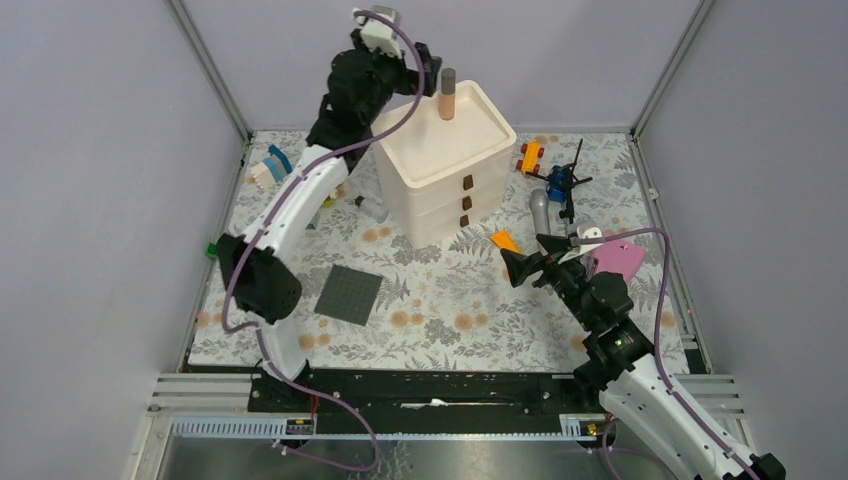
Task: Organize the makeup
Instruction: Place the makeup in the storage box, then pick up the makeup from the center of the board.
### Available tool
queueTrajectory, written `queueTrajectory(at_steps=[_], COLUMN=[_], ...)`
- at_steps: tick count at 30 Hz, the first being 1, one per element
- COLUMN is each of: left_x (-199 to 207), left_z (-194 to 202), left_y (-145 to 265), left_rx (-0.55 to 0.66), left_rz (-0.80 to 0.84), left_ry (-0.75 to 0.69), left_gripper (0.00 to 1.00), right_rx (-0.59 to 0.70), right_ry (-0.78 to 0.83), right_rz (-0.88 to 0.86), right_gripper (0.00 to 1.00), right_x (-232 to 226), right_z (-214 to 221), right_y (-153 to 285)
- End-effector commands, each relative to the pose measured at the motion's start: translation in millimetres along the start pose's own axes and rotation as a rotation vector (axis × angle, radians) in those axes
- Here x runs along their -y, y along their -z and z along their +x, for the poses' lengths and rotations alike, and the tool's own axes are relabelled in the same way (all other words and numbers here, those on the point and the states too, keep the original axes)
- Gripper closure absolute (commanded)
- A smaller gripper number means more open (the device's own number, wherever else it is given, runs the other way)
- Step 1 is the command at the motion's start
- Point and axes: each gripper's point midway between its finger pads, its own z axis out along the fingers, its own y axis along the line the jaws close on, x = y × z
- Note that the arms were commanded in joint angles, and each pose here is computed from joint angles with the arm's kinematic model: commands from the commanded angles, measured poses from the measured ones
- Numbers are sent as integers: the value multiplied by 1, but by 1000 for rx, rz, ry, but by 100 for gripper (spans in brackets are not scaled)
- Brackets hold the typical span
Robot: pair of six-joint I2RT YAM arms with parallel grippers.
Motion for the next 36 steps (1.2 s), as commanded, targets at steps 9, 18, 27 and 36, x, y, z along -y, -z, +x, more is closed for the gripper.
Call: queueTrajectory(at_steps=[9, 18, 27, 36], left_x=[-170, -197, -181, -173], left_z=[6, 167, 243, 284], left_y=[178, 196, 191, 183], left_rx=[71, -300, -523, -581], left_rz=[-833, -985, -982, -977], left_ry=[486, 815, 967, 1035], left_gripper=[5, 1, 4, 11], right_rx=[11, 0, -3, -26], right_ry=[-39, -67, -74, -77], right_rz=[35, 49, 76, 74], right_gripper=[0, 0, 0, 0], right_x=[3, 4, 8, 8], right_z=[-7, -4, -4, 1], right_y=[-5, -6, -2, -6])
